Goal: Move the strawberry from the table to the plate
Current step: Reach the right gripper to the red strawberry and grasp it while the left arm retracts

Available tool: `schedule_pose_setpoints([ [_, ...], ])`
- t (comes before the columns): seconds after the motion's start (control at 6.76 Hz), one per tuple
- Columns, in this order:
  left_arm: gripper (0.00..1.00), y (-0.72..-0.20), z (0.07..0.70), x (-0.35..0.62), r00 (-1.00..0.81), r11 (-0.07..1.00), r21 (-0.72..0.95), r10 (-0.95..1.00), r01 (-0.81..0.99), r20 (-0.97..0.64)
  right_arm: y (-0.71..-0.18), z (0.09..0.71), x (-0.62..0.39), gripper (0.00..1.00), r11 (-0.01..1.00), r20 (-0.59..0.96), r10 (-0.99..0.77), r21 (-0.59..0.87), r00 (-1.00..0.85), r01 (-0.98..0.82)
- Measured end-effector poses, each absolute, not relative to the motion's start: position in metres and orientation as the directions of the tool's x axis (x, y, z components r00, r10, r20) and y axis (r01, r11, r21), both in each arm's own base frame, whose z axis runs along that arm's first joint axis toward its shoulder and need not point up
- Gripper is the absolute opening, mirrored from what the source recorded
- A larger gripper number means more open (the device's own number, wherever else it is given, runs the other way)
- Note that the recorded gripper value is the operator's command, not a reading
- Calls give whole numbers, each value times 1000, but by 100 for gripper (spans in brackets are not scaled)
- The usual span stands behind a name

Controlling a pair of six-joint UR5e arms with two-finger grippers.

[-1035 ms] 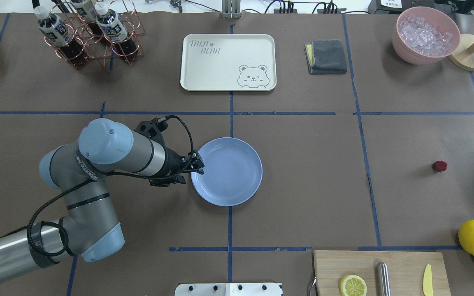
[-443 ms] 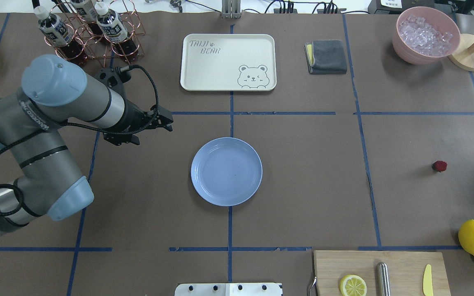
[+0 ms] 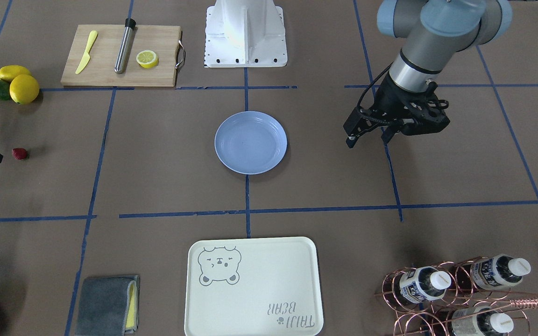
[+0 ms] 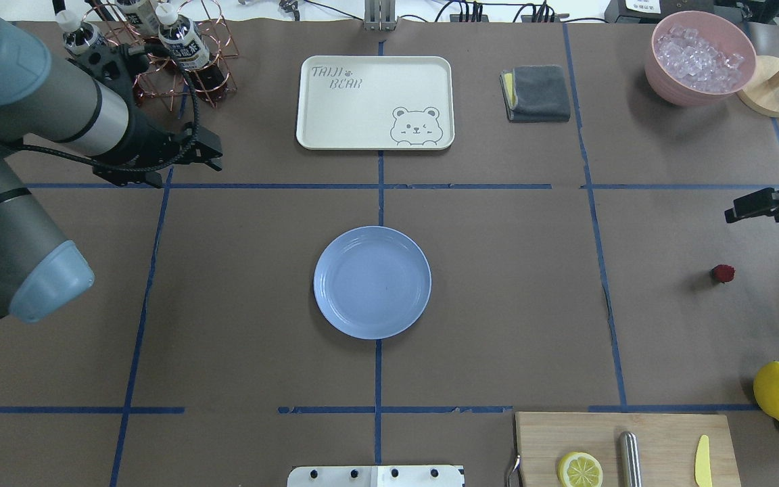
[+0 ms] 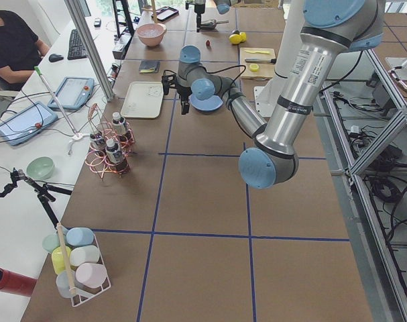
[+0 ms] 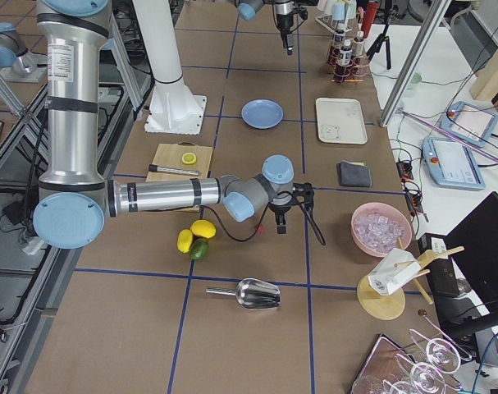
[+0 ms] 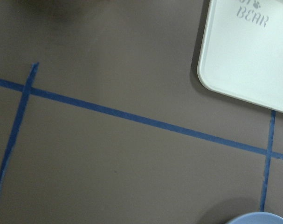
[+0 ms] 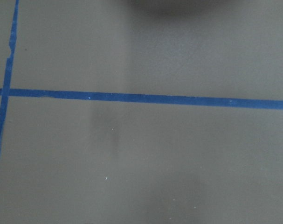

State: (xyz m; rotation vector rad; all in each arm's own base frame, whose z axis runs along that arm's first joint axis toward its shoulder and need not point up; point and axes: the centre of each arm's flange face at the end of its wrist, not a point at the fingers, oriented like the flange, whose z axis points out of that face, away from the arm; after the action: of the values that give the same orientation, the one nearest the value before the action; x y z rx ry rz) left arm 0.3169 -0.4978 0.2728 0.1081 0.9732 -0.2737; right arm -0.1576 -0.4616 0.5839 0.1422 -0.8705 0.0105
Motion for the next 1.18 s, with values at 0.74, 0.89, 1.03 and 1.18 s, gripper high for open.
schedule_pose_setpoints([
  [0.74,100,-502,292,294,560,965,4,-148,261,-815,-424,614,-221,75,994,706,-37,96,708,-45],
  [0.89,100,-502,292,294,560,965,5,-148,261,-815,-422,616,-222,56,995,703,-36,93,710,-41],
  [1.03,100,-502,292,294,560,965,5,-148,261,-815,-420,617,-223,9,995,701,-36,90,712,-38],
  [1.18,100,-502,292,294,560,965,5,-147,261,-815,-419,619,-222,0,996,699,-36,87,715,-35],
])
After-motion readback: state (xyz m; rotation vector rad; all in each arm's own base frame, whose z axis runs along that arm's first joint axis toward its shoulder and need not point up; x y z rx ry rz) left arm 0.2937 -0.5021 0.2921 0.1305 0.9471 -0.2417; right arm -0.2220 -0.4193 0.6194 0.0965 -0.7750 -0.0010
